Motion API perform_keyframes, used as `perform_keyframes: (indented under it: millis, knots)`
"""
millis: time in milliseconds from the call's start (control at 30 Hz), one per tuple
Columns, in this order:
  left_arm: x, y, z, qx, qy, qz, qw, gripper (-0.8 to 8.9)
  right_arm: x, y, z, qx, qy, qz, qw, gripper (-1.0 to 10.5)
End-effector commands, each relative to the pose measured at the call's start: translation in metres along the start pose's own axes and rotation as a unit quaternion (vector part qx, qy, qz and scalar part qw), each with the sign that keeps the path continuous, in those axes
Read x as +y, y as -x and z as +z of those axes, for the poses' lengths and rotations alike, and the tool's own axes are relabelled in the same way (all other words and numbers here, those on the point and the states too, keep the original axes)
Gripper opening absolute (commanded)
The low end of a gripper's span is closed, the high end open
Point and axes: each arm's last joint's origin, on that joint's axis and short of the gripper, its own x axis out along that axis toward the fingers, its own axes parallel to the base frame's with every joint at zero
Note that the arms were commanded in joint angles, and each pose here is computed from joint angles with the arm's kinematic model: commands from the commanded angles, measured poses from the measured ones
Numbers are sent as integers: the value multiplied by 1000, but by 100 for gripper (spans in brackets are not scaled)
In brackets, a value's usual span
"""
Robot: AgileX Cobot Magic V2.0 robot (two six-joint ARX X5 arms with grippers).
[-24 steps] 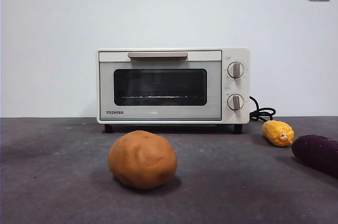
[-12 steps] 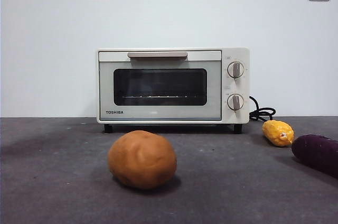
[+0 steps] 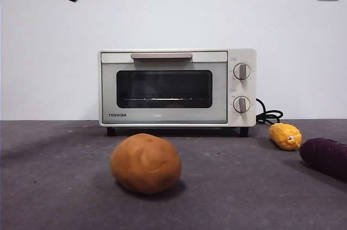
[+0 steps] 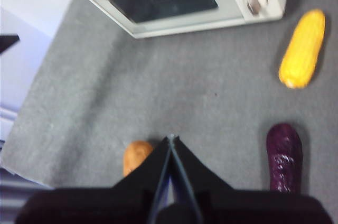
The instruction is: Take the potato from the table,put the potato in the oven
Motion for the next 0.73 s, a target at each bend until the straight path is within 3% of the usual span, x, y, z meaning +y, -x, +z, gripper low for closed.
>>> perform_keyframes:
  millis: [33,467,733]
  knots:
    - [0,-14,10,6,-11,-8,1000,-6,-4,-6,6,13,12,0,1000,-2]
    - [9,-102,72,40,5,-27,999,-6,-20,-30,13,57,-14,-2,998,-2]
    - [18,-157,80,62,10,-41,997,-5,-21,-30,13,60,-20,-2,998,-2]
